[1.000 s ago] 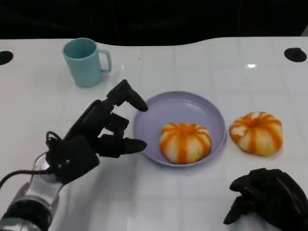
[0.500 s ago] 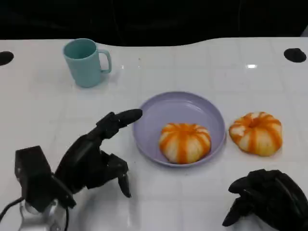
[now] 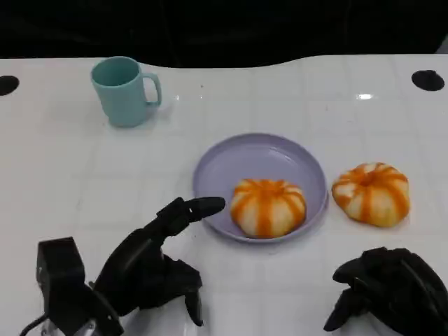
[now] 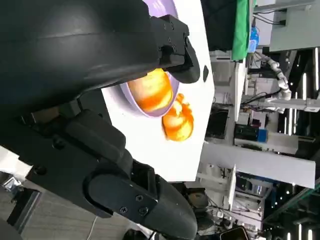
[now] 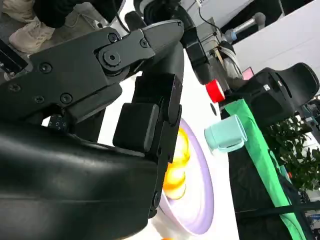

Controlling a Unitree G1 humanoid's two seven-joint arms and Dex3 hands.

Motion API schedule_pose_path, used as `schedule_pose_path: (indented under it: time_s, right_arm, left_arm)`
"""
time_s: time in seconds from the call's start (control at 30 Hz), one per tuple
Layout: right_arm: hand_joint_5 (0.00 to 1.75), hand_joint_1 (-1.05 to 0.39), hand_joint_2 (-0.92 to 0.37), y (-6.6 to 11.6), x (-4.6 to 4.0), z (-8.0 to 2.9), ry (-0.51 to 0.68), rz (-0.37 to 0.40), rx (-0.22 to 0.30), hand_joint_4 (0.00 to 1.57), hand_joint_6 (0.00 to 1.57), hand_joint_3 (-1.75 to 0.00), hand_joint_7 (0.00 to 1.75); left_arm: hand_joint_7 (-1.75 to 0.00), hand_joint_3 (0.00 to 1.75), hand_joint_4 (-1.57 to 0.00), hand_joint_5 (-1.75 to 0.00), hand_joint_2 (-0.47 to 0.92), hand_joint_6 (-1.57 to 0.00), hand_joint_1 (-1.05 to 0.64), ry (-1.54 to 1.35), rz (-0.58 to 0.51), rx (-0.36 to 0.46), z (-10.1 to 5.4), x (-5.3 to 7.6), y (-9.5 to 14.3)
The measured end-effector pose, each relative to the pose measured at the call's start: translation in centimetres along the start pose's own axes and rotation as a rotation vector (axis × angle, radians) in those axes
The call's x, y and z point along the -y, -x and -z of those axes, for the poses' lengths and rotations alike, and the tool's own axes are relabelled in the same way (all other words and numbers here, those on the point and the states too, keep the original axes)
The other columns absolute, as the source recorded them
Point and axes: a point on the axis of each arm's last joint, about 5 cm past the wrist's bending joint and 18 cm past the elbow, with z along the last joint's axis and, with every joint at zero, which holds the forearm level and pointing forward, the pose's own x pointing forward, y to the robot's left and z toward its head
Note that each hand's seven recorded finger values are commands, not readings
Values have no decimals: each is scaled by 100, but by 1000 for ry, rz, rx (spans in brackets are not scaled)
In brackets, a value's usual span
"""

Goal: Grasp the bread from the table and place it into the plate.

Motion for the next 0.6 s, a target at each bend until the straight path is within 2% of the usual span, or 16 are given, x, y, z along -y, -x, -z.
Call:
schedule_pose_path:
  time_s: [0.27, 0.6]
  right_arm:
    - [34, -72, -77, 19, 21, 36, -6, -1, -6, 157, 157, 0, 11]
    - [31, -71, -78, 20, 28, 33, -7, -3, -2, 157, 157, 0, 10]
  left_arm:
    - [-60, 0, -157, -72, 66, -157, -105, 84, 6, -14, 54, 14, -10]
    - [-21, 0, -157, -35, 56, -157, -104, 337, 97, -44, 95, -101, -26]
